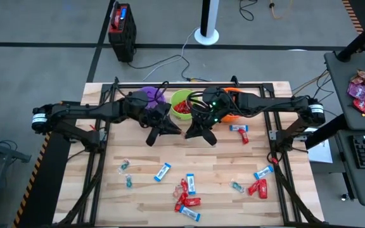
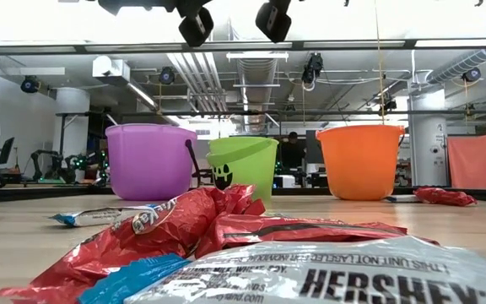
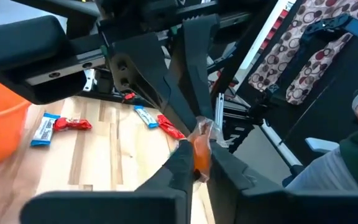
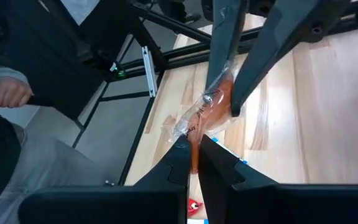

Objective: Sort candy by brand, put in halloween buckets
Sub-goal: Put the orange gummy candy into the purple bucket

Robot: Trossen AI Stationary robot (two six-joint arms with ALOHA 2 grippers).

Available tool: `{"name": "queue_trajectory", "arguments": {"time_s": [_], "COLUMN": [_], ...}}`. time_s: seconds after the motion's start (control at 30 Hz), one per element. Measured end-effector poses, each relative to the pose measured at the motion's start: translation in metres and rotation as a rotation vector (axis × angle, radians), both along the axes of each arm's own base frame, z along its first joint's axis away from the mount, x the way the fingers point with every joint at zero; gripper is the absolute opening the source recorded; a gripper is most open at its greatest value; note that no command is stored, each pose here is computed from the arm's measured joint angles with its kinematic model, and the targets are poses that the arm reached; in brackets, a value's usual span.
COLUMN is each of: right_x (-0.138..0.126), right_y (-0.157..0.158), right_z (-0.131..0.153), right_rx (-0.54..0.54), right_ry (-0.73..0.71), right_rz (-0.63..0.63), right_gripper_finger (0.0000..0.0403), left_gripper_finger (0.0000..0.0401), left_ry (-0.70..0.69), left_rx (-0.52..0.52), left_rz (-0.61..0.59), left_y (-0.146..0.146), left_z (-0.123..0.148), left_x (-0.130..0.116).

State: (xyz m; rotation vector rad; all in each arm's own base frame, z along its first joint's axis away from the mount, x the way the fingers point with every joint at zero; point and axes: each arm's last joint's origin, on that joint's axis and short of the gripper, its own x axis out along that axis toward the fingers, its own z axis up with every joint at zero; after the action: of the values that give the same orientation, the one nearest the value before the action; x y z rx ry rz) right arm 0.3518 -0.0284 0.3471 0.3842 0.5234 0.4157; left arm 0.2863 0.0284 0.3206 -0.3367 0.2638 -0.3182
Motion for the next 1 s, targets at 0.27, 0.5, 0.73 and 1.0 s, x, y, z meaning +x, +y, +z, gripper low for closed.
{"name": "queue_trajectory", "arguments": {"time_s": [0.27,0.5,0.73,1.0], "right_x": [0.001,-0.003,-0.009,-0.014], "right_y": [-0.007,-0.035,-0.047,-0.044], "right_z": [-0.003,-0.002,-0.008,-0.017], "right_rx": [0.091,0.162,0.172,0.154], "right_ry": [0.066,0.100,0.193,0.313], "right_rz": [-0.067,-0.199,-0.342,-0.418], "right_gripper_finger": [0.0085,0.0167,0.0200,0.0196], "left_gripper_finger": [0.0002,0.0001,0.0000,0.0000], "left_ry": [0.035,0.150,0.367,0.729], "left_rx": [-0.007,-0.057,-0.029,0.052], "left_rz": [0.006,0.071,0.418,0.766], "left_y": [0.001,0.012,0.043,0.083], "left_z": [-0.003,-0.009,-0.013,-0.027], "left_x": [-0.001,-0.010,-0.047,-0.090]}}
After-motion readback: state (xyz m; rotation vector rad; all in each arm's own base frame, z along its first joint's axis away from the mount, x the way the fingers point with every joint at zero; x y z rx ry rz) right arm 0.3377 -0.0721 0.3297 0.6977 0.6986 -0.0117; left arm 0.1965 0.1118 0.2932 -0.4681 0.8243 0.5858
